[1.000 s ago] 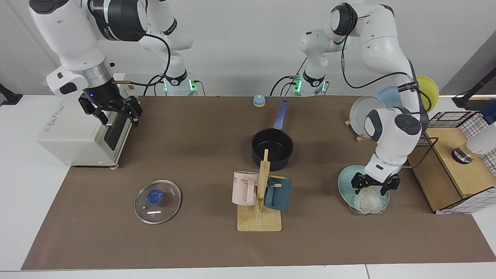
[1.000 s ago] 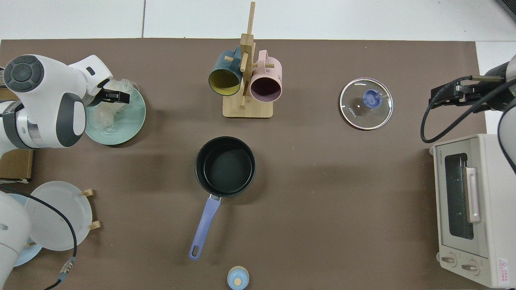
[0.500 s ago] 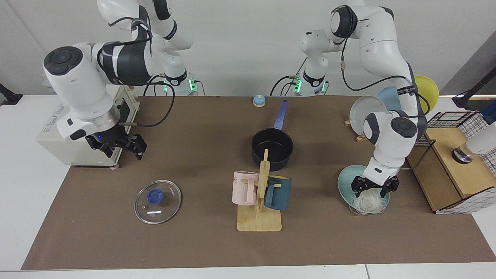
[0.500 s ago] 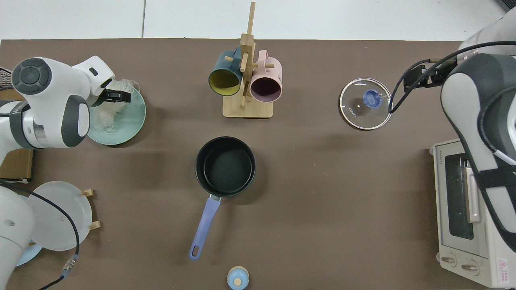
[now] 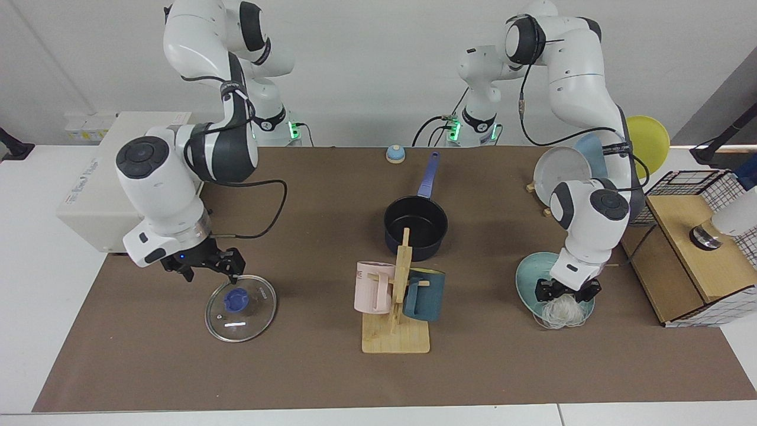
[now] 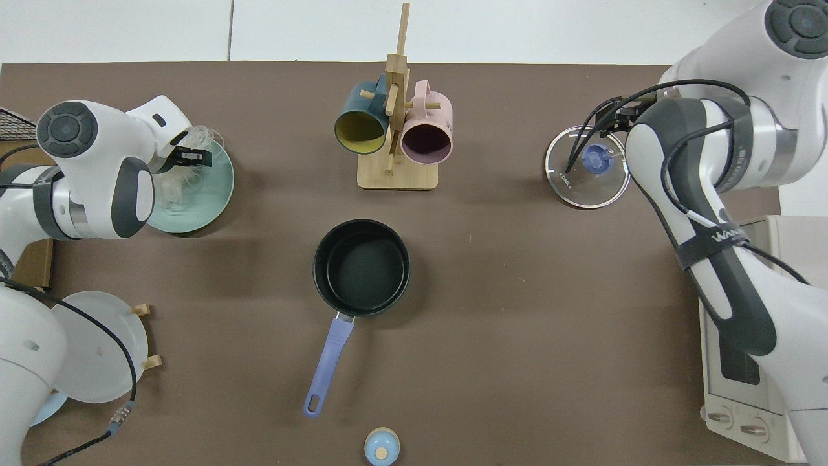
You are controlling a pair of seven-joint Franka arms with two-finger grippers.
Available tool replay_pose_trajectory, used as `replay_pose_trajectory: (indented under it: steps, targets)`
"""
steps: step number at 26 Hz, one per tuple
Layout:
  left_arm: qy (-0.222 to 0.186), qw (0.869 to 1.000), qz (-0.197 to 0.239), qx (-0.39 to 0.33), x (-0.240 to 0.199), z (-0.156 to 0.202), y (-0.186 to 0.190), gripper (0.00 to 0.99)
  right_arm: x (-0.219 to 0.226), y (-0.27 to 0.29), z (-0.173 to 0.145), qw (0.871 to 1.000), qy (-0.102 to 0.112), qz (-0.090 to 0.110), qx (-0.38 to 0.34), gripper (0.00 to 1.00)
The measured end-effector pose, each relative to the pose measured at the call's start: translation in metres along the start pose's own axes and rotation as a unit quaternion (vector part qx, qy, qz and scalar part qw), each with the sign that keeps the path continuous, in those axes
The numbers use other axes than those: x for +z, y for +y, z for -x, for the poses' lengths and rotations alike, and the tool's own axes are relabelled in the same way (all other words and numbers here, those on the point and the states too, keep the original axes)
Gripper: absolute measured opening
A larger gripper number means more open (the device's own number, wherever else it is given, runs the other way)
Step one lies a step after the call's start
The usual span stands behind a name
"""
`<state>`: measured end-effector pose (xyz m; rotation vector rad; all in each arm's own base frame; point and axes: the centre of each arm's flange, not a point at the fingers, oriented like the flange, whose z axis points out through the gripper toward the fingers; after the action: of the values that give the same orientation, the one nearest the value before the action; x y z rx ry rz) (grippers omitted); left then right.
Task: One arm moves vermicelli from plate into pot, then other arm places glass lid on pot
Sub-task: 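Lift the vermicelli with the left gripper while the right gripper reaches the lid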
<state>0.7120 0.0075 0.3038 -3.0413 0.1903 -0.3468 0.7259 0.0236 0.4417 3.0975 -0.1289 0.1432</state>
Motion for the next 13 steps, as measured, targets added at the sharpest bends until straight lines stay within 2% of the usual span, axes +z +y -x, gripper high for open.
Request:
replay_pose_trajectory:
  steps: [3,6,13]
  targets:
    - [-0.003,1.0,-0.02,0.021,-0.005,-0.001,-0.001,0.489,0.015,-0.005,-0.003,1.0,0.002,0.001,-0.001,1.0]
    - [-0.007,0.999,-0.029,0.027,-0.017,-0.005,-0.002,0.423,0.027,-0.006,-0.006,1.0,0.004,0.002,-0.002,1.0]
    - [-0.016,0.999,-0.036,0.027,-0.076,-0.011,-0.002,0.419,0.05,-0.009,-0.013,1.0,0.018,0.002,-0.004,1.0]
